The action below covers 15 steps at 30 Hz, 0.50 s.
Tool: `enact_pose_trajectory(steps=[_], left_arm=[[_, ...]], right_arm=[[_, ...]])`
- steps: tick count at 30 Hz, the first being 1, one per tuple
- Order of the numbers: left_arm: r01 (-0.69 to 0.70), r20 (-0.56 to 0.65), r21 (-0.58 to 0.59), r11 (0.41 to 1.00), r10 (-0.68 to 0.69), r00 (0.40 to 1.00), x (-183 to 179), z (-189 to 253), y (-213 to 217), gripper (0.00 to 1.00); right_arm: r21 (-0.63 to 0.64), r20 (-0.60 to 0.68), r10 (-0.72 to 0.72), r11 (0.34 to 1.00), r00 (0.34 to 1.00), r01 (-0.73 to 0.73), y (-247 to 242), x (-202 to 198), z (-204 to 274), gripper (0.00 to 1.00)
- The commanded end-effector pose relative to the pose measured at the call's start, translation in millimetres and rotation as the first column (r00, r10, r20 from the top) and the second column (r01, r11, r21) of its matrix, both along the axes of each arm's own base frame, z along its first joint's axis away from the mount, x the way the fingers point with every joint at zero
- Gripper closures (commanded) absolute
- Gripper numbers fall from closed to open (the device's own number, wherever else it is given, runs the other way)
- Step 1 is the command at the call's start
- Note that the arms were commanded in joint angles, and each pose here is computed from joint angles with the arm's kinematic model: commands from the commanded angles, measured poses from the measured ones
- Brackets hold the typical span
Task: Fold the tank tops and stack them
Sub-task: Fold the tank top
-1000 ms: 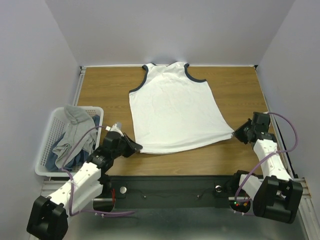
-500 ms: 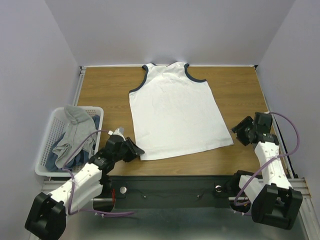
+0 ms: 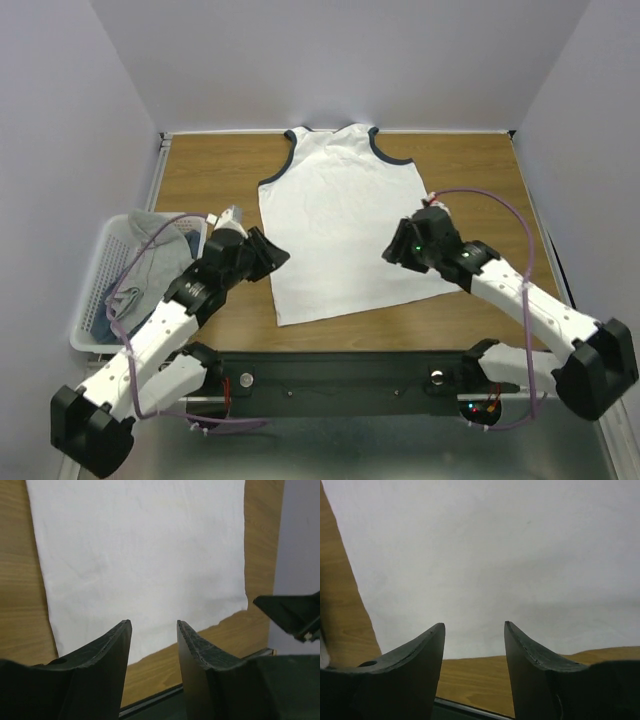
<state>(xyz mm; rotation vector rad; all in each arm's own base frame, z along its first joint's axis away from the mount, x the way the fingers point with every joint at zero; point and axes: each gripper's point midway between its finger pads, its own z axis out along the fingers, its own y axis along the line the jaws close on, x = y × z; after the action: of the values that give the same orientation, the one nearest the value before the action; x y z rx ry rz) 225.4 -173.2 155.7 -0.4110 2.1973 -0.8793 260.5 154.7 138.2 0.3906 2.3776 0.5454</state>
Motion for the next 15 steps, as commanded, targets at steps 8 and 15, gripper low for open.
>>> enact_pose_trajectory(steps=[8, 15], left_arm=[[-0.377, 0.177, 0.248, 0.893, 0.341, 0.923, 184, 52, 71, 0.53], [-0.278, 0.085, 0.424, 0.862, 0.268, 0.96, 266, 5, 86, 0.58]], right_arm=[[-0.13, 0.129, 0.301, 0.95, 0.945, -0.285, 184, -10, 18, 0.55], [-0.18, 0.11, 0.482, 0.87, 0.869, -0.46, 268, -48, -5, 0.62]])
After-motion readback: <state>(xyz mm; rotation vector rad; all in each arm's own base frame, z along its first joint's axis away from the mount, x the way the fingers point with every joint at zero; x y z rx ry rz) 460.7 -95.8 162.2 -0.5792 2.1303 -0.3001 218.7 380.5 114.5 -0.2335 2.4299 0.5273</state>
